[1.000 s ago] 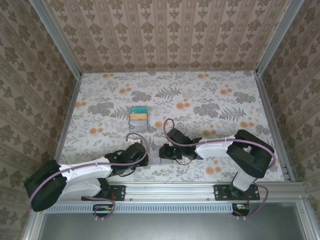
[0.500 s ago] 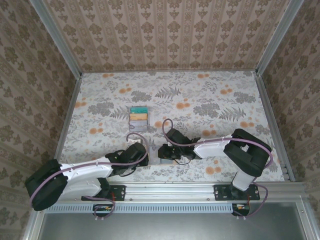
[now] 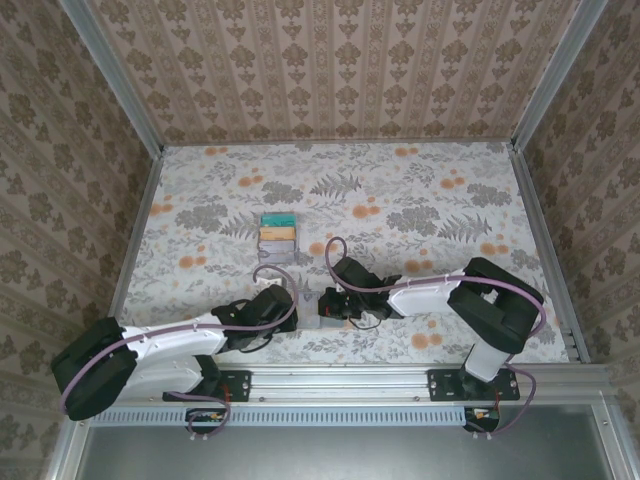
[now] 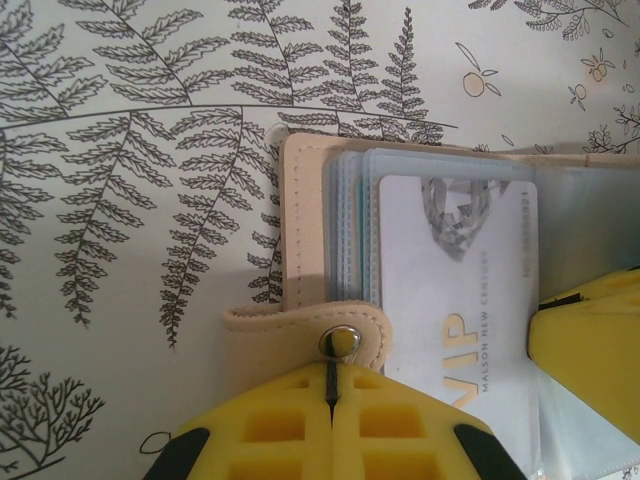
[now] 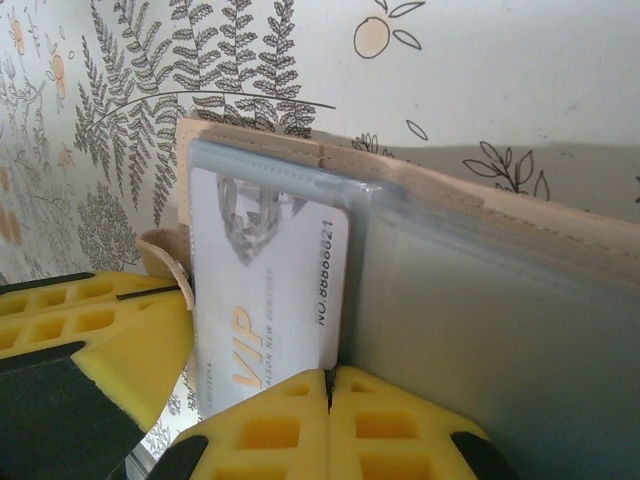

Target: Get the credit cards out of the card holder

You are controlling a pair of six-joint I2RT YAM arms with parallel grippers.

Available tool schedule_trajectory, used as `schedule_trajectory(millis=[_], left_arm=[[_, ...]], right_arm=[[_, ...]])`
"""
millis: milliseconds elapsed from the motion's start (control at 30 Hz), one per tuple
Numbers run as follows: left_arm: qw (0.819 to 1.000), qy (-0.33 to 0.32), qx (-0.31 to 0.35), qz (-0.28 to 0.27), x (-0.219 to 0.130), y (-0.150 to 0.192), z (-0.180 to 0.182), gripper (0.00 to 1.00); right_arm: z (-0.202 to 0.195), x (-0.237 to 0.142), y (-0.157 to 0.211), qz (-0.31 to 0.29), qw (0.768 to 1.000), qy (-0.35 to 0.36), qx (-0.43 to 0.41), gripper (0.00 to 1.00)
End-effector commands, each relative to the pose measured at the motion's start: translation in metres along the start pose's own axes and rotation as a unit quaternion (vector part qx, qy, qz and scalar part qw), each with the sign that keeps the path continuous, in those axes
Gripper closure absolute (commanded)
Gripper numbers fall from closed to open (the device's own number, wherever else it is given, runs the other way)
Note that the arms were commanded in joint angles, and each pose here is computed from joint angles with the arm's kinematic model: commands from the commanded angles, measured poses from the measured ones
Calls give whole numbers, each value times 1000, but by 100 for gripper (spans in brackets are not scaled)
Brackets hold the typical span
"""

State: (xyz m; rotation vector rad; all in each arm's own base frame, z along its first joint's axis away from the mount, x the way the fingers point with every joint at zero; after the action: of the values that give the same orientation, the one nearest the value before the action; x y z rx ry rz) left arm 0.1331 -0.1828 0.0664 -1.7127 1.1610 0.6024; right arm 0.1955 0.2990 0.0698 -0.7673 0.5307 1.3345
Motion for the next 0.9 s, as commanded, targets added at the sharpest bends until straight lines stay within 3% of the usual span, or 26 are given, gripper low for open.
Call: schedule_trajectory(millis=[0, 867], left_arm=[[997, -62, -3, 36, 4, 15, 25, 100], [997, -67, -6, 32, 1, 16, 30, 100]], right_arm=[[1, -10, 2, -5, 1000, -9, -5, 100], [-32, -21, 1, -12, 999, 40, 21, 100]])
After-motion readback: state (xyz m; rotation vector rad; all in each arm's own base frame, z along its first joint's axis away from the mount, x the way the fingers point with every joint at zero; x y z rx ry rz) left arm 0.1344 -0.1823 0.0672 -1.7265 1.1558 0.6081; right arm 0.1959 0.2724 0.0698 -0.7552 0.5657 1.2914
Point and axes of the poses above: each hand's point on the last joint's axis, 136 mm out from that joint toward the fingers, its own x axis out along the fingers, its own z axis along the line the jaws close on, y = z × x, the point moved 6 cm from there along -x, back along the fingers
